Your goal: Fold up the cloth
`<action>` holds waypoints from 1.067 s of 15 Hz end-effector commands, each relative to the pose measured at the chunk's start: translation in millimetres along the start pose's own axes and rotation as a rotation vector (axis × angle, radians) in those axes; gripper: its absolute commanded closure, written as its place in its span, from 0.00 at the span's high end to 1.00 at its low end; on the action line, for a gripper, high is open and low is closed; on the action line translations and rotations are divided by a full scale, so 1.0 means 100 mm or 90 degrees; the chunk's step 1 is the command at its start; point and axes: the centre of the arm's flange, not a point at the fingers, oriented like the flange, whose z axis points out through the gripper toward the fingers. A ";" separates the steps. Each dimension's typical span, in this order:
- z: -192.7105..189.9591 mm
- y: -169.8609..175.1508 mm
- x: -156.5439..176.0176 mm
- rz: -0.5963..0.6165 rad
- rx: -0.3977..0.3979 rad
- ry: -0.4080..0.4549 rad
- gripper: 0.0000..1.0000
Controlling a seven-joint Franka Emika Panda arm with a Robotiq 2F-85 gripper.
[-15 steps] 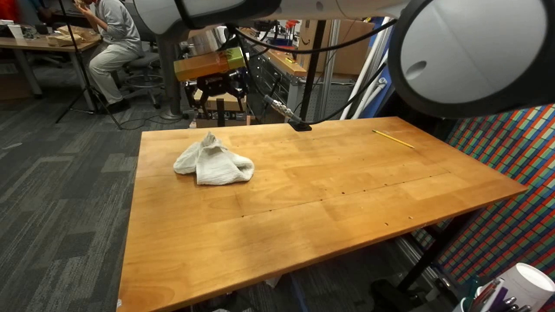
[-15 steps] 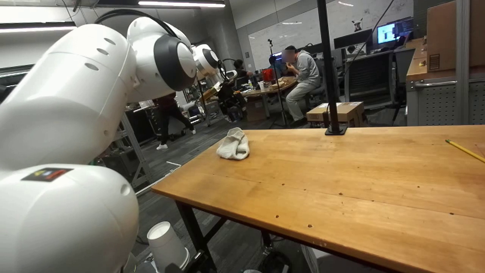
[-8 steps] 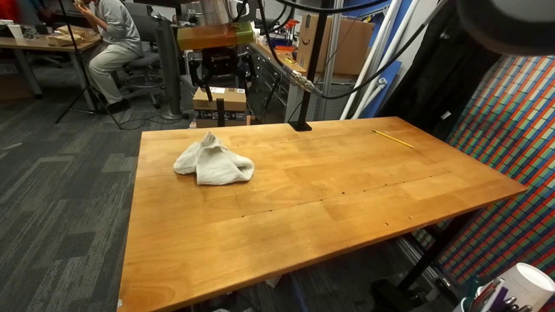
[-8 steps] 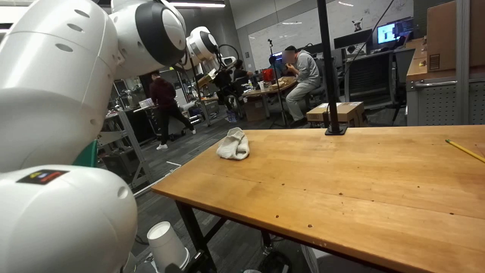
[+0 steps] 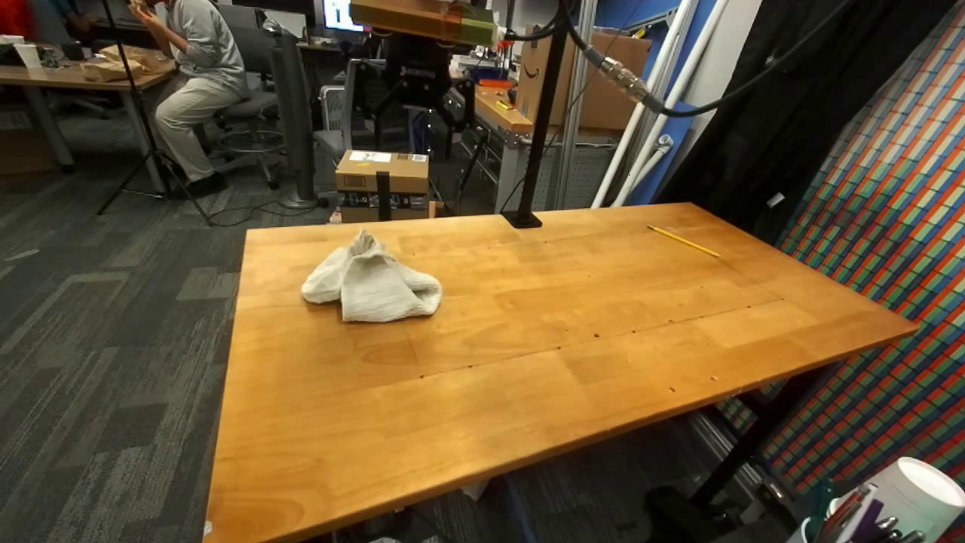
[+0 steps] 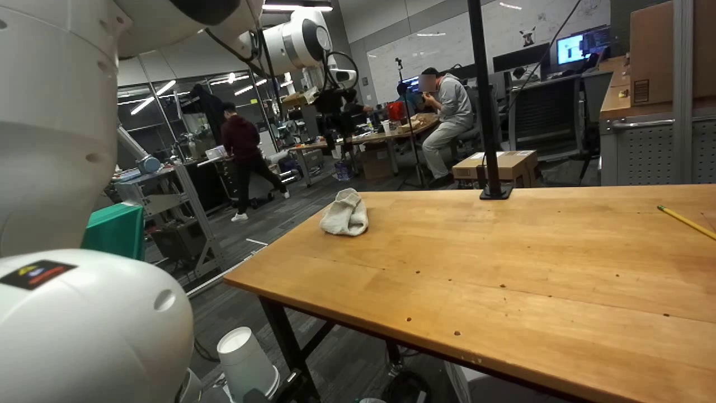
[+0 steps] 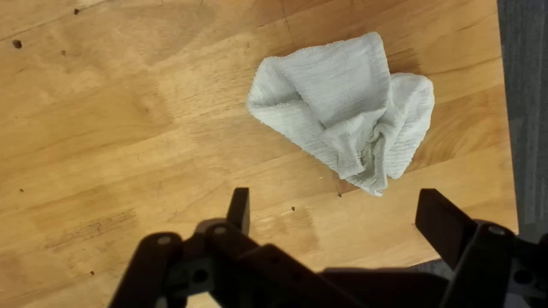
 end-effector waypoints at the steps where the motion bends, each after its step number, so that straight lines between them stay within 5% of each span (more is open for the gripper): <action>1: 0.02 0.69 -0.37 0.016 0.045 -0.003 1.00; 5: 0.00 1.00 -0.44 0.034 0.058 -0.006 1.00; 6: 0.05 0.68 -0.13 0.034 0.030 -0.013 1.00; 16: 0.06 0.88 -0.30 0.036 0.031 -0.014 1.00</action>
